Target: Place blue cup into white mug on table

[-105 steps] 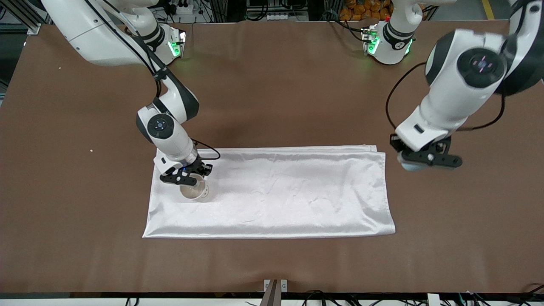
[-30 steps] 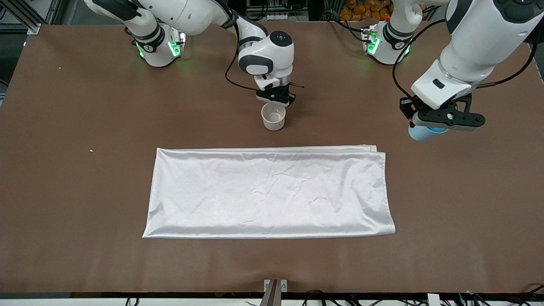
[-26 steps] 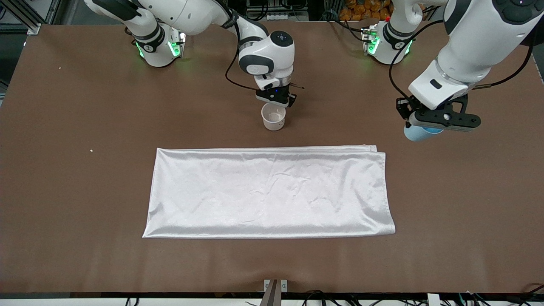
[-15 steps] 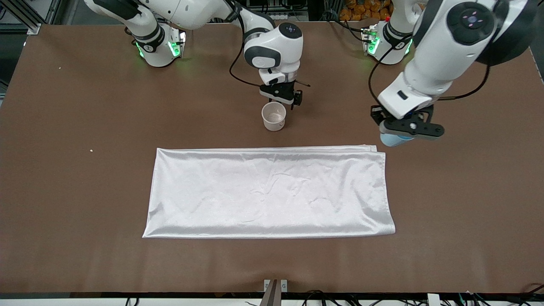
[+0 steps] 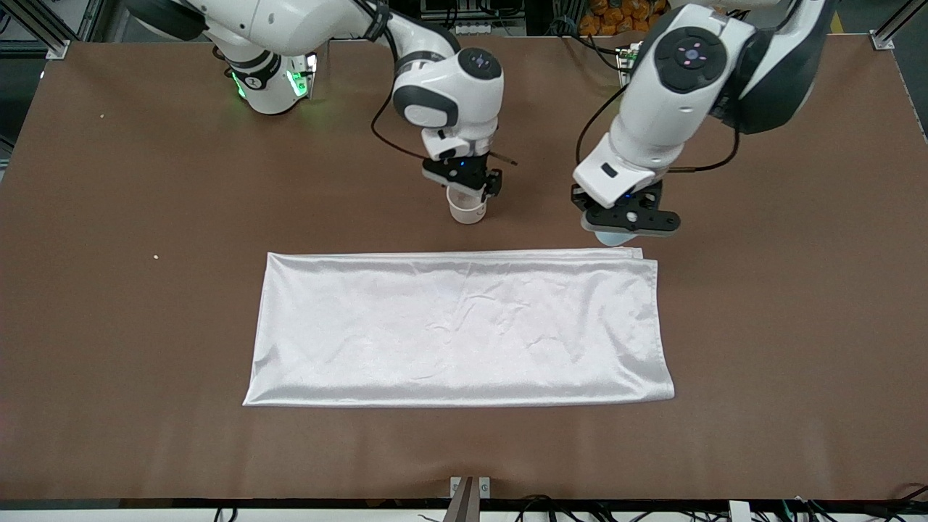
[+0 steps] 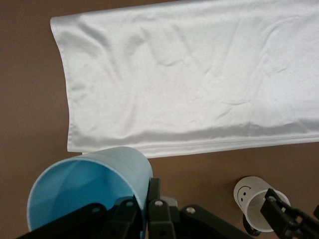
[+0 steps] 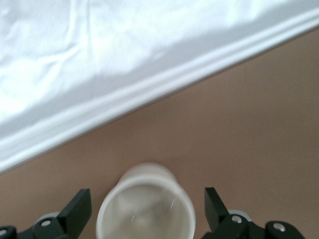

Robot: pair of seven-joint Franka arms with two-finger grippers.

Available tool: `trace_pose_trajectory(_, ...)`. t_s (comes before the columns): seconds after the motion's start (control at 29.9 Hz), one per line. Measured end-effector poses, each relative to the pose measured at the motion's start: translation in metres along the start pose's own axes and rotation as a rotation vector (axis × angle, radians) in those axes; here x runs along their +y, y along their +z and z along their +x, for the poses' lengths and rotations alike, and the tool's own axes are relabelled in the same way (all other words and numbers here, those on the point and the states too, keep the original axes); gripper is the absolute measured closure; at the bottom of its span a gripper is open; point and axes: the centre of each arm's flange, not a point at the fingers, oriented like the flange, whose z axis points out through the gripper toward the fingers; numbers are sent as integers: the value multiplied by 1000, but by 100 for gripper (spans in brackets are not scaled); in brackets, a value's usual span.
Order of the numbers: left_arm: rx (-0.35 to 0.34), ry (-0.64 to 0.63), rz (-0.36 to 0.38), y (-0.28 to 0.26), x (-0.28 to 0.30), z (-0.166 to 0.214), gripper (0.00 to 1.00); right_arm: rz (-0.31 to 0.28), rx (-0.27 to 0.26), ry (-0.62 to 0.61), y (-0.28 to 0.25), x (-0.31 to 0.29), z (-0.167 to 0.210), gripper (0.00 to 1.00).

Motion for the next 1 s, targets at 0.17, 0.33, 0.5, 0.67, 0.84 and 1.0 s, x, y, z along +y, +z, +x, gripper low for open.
trace_pose_trajectory(0.17, 4, -27, 19, 12, 34, -14, 96, -28, -6, -28, 15, 23, 72, 0)
trace_pose_trajectory(0.33, 5, -65, 50, 29, 69, -30, 96, -70, -12, -51, 40, 60, 151, 0)
trace_pose_trajectory(0.5, 0, -111, 37, 41, 99, -40, 96, -101, -17, -84, 62, 94, 211, 0)
trace_pose_trajectory(0.67, 13, -141, 43, 51, 125, -46, 96, -114, -37, -129, 72, 118, 251, 0)
trace_pose_trajectory(0.84, 26, -165, 60, 69, 155, -60, 96, -104, -74, -169, 76, 141, 292, 0)
trace_pose_trajectory(1.0, 36, -197, 72, 91, 185, -79, 96, -80, -116, -211, 78, 165, 331, 0)
